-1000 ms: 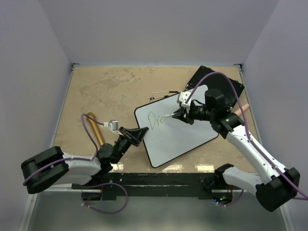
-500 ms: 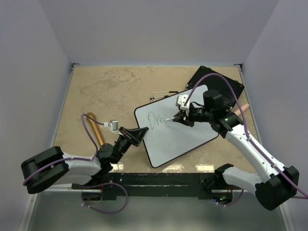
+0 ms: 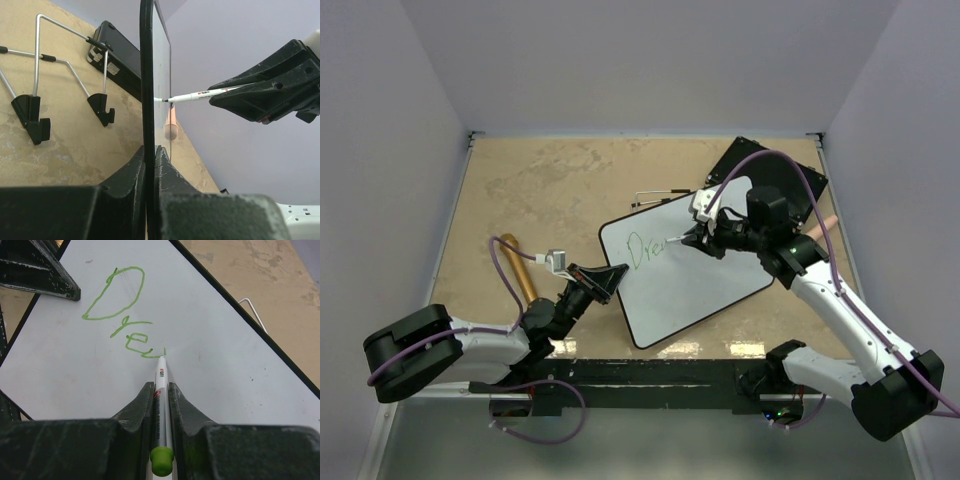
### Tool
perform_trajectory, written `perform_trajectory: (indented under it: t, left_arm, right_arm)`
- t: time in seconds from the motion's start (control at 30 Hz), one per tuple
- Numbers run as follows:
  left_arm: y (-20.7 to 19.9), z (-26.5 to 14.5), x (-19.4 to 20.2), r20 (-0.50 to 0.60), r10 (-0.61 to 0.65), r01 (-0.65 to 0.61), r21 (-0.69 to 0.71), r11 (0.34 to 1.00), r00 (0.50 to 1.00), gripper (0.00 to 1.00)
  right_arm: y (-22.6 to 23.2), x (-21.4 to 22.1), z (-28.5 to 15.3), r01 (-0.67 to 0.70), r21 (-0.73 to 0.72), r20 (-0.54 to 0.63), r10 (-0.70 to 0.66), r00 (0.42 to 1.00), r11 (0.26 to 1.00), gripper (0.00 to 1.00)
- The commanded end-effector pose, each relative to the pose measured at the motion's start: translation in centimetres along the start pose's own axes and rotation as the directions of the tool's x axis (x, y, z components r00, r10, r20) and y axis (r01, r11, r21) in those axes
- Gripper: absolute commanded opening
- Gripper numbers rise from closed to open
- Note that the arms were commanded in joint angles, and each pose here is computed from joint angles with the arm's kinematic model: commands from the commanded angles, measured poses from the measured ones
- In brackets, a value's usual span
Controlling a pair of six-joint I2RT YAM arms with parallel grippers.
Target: Write a sentence on the whiteboard
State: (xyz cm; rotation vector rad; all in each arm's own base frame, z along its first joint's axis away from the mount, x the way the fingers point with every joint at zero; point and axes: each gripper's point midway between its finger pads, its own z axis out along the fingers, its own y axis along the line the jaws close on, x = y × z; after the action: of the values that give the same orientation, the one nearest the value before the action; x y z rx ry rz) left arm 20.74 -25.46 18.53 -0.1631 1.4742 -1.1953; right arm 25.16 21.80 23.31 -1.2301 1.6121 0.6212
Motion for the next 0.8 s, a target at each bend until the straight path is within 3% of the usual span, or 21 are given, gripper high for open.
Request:
perform_trajectory:
  t: [0.0,0.4,0.77]
  left_arm:
    - [1.1,-0.9,0.3,-0.010,0.133,-0.133,0.005,0.991,0.991,0.00]
    - [1.1,-0.9,0.4,-0.013,0.134,-0.134,0.007,0.991,0.991,0.00]
    - [1.2,-1.0,0.1,-0.004,0.134,-0.134,0.000,0.991,0.991,0.00]
  right_arm:
    - [-1.3,-1.0,-0.1,0.007,0.059,0.034,-0.009,0.999,0.998,0.00]
    - [-0.5,-1.4,0.4,0.008,-0.001,0.058,-0.008,0.998,1.000,0.00]
    - [0.1,0.6,0.0,-0.004,-0.002,-0.011,0.004,1.000,1.000,0.00]
